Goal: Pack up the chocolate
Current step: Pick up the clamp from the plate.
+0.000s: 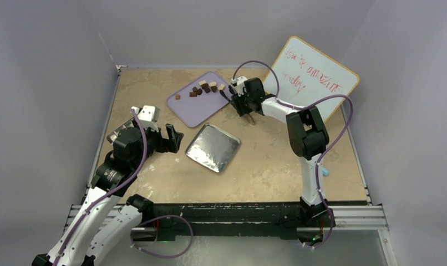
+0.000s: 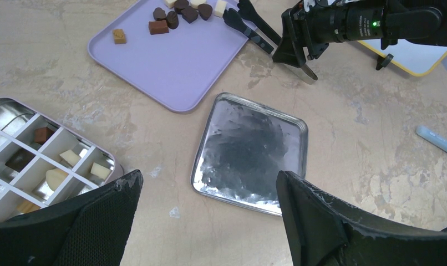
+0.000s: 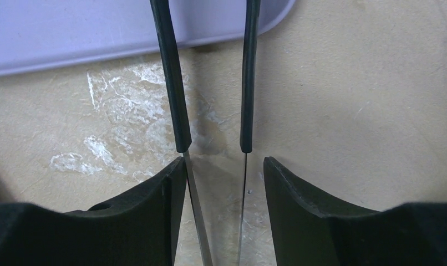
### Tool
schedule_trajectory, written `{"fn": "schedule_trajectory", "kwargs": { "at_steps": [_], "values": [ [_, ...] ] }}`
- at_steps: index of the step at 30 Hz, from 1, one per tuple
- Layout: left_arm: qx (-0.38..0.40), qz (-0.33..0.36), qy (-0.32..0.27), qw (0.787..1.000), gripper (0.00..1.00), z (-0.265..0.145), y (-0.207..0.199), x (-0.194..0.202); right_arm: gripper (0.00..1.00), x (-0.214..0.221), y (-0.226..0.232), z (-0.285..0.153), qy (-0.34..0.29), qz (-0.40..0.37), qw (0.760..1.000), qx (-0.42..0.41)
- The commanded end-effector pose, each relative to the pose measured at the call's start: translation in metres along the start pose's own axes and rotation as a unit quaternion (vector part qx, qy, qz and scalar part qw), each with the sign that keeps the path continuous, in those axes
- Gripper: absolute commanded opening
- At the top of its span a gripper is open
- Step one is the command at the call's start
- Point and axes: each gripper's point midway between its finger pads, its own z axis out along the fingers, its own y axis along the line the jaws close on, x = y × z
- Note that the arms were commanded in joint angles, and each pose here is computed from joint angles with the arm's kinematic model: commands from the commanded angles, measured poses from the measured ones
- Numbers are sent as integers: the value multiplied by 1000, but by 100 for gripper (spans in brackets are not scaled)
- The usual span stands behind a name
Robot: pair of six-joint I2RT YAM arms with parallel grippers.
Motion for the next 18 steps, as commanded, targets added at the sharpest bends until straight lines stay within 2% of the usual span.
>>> {"fn": "schedule_trajectory", "kwargs": {
  "at_steps": [1, 14, 18],
  "values": [
    [-4, 6, -15, 1000, 88, 1, 2, -7, 55, -3, 2, 4, -14, -2, 1000, -10],
    [-5, 5, -15, 1000, 88, 1, 3, -6, 52, 13, -3, 13, -2, -1, 1000, 0],
    [-6, 5, -15, 1000, 88, 2, 3, -6, 47, 15, -4, 15, 0, 0, 1000, 1]
  ]
}}
